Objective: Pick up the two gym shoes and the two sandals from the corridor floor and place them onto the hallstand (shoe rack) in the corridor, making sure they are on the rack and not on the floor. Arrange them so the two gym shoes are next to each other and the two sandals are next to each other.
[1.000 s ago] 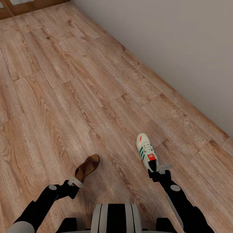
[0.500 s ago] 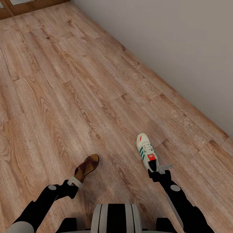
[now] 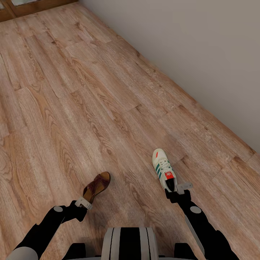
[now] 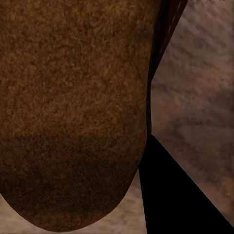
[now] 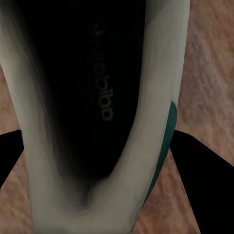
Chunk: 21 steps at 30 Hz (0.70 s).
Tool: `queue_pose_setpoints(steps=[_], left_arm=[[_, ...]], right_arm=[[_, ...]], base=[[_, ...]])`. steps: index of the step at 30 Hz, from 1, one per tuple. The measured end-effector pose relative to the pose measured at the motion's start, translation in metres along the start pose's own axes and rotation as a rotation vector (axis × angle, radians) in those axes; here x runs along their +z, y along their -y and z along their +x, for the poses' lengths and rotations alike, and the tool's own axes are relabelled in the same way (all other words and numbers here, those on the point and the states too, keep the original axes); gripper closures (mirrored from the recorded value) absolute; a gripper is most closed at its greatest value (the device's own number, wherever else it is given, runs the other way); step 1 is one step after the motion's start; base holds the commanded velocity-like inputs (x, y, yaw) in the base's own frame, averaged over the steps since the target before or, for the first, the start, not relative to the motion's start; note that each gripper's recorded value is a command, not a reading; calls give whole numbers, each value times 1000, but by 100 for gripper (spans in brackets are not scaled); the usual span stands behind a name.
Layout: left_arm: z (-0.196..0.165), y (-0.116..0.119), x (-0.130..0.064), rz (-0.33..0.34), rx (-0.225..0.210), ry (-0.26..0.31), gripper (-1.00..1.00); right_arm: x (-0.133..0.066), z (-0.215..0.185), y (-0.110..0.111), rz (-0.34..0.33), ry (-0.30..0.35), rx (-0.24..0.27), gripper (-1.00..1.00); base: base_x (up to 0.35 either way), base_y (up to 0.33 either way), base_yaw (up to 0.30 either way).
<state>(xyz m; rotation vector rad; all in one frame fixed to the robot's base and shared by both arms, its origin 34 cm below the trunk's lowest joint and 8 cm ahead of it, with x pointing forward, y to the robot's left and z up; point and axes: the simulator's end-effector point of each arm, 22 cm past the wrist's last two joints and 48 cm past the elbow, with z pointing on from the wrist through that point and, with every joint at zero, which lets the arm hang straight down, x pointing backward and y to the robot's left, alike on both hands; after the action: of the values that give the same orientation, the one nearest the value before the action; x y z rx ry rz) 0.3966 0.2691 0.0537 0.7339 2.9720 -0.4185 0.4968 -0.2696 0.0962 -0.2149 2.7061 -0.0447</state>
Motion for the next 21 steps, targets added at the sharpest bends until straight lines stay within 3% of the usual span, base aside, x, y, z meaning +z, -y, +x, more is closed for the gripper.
queue_pose_setpoints(steps=[4, 8, 17, 20, 21], left_arm=[[0, 0, 0, 0, 0, 1, 100], [-21, -7, -10, -21, 14, 43, 100], [-33, -11, -25, -42, 16, 78, 100], [-37, -19, -32, -60, -1, 94, 100], [-37, -31, -37, -83, -33, 109, 100]], right_arm=[[0, 0, 0, 0, 0, 0, 100], [-3, -4, 1, 1, 7, -4, 100], [-12, -24, 5, 8, 45, -8, 100], [-15, -30, 6, 10, 57, -7, 100], [-17, -33, 6, 10, 61, -6, 100]], base=[[0, 0, 0], [0, 0, 0], [0, 0, 0], [0, 0, 0], [0, 0, 0]])
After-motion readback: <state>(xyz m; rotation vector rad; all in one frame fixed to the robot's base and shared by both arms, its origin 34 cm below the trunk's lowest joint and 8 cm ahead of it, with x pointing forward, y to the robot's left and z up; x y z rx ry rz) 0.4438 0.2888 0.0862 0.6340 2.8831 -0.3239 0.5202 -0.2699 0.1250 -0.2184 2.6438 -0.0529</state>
